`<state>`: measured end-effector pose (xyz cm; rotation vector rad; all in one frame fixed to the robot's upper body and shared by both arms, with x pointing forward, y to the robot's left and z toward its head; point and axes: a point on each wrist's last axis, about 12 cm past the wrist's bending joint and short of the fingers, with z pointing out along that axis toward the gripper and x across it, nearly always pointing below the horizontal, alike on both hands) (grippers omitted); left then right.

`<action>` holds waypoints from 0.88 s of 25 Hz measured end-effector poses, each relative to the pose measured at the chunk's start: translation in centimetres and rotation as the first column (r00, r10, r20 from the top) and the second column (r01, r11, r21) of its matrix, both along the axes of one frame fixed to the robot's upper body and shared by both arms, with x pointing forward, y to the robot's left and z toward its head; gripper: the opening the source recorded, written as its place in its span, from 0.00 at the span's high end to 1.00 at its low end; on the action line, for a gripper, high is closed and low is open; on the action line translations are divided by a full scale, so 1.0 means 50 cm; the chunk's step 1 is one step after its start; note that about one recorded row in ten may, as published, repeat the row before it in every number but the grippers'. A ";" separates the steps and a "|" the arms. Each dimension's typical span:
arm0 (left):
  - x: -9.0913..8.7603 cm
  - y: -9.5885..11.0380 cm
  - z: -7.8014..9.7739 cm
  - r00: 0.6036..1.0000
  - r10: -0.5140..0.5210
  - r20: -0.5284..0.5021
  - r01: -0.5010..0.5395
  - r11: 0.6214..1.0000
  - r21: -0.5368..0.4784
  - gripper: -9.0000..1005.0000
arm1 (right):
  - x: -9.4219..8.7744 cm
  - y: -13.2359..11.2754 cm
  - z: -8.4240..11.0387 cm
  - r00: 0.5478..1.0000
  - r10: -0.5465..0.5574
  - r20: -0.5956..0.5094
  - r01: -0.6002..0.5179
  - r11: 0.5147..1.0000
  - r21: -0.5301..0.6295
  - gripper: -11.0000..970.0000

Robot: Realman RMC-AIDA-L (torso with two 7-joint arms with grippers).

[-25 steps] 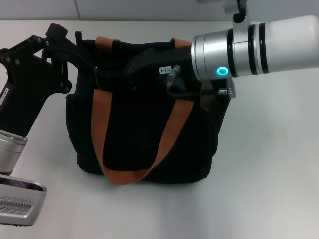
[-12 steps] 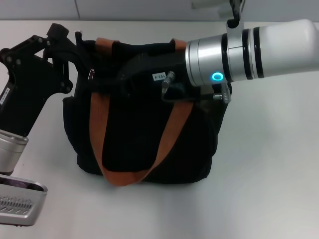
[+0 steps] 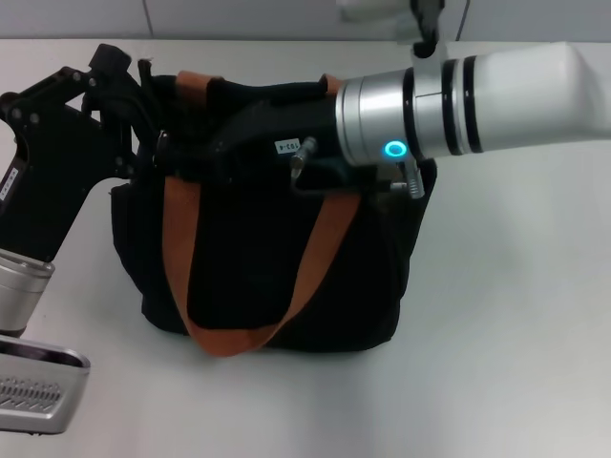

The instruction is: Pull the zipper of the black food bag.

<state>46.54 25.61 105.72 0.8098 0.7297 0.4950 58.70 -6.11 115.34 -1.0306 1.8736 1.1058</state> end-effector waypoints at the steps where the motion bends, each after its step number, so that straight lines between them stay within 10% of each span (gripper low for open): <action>1: 0.000 0.000 0.000 1.000 -0.001 0.001 0.001 1.000 -0.001 0.98 | -0.001 0.003 -0.002 1.000 0.000 0.004 0.000 1.000 -0.007 0.62; 6: -0.002 0.001 0.001 1.000 -0.001 0.004 0.001 1.000 -0.001 0.98 | -0.008 -0.002 -0.006 1.000 0.004 0.014 -0.004 1.000 0.030 0.67; 8: -0.002 0.001 0.000 1.000 -0.001 0.005 0.001 1.000 0.000 0.98 | -0.015 -0.012 -0.009 1.000 0.008 0.009 -0.009 0.998 0.057 0.89; 22: -0.010 0.021 -0.022 0.996 0.060 -0.064 -0.057 0.997 0.051 0.98 | -0.013 -0.122 0.001 0.999 -0.016 -0.037 0.022 0.989 0.148 0.98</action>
